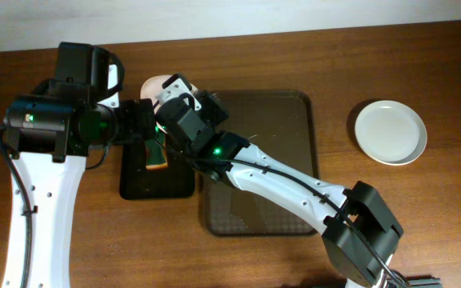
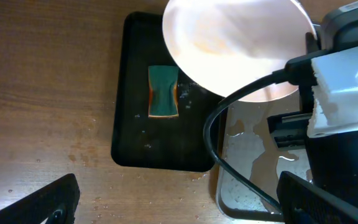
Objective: Clean dirty plates on tray and stack at the side
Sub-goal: 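Carry the wiped plate right and set it on the plate stack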
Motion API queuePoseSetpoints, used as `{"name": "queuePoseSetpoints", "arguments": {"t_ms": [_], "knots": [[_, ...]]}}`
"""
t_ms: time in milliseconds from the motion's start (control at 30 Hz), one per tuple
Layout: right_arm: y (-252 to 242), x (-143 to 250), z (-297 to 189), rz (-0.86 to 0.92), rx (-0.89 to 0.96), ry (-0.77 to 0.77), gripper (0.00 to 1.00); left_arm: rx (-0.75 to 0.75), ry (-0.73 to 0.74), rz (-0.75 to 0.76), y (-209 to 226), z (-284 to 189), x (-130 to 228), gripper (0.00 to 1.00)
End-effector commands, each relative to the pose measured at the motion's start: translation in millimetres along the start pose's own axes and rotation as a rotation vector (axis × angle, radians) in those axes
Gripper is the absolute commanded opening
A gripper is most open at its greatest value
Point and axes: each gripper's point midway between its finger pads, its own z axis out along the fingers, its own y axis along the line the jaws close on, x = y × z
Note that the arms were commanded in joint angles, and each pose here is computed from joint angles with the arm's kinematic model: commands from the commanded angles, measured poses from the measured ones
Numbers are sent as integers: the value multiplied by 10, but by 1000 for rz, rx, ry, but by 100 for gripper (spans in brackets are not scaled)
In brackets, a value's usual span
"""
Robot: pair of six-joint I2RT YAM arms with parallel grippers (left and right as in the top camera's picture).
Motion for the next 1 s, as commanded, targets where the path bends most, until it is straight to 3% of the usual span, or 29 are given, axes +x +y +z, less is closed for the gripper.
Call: {"name": "queuePoseSetpoints", "arguments": {"t_ms": [0, 267, 367, 467, 567, 633, 700, 833, 967], "knots": [[-66, -141, -126, 22, 39, -30, 4, 16, -5, 17, -38, -24, 5, 100], [-89, -101, -100, 40, 40, -16, 4, 16, -5, 17, -38, -24, 5, 100], [-207, 228, 16, 146, 27, 102, 4, 16, -5, 17, -38, -24, 5, 100], [-448, 488, 90, 325, -90, 219, 4, 16, -6, 17, -39, -25, 4, 100], [-858, 678, -12, 621, -437, 340, 4, 16, -5, 17, -38, -24, 5, 100], [-1282, 918, -31, 782, -479, 410, 4, 16, -5, 17, -38, -24, 5, 100], [-1991, 1628, -42, 1043, -378, 585, 4, 16, -5, 18, -38, -24, 5, 100], [-2892, 2839, -169, 1314, -112, 759, 4, 16, -6, 17, -39, -25, 4, 100], [-3314, 3885, -389, 1527, 75, 835, 4, 16, -5, 17, -38, -24, 5, 100]]}}
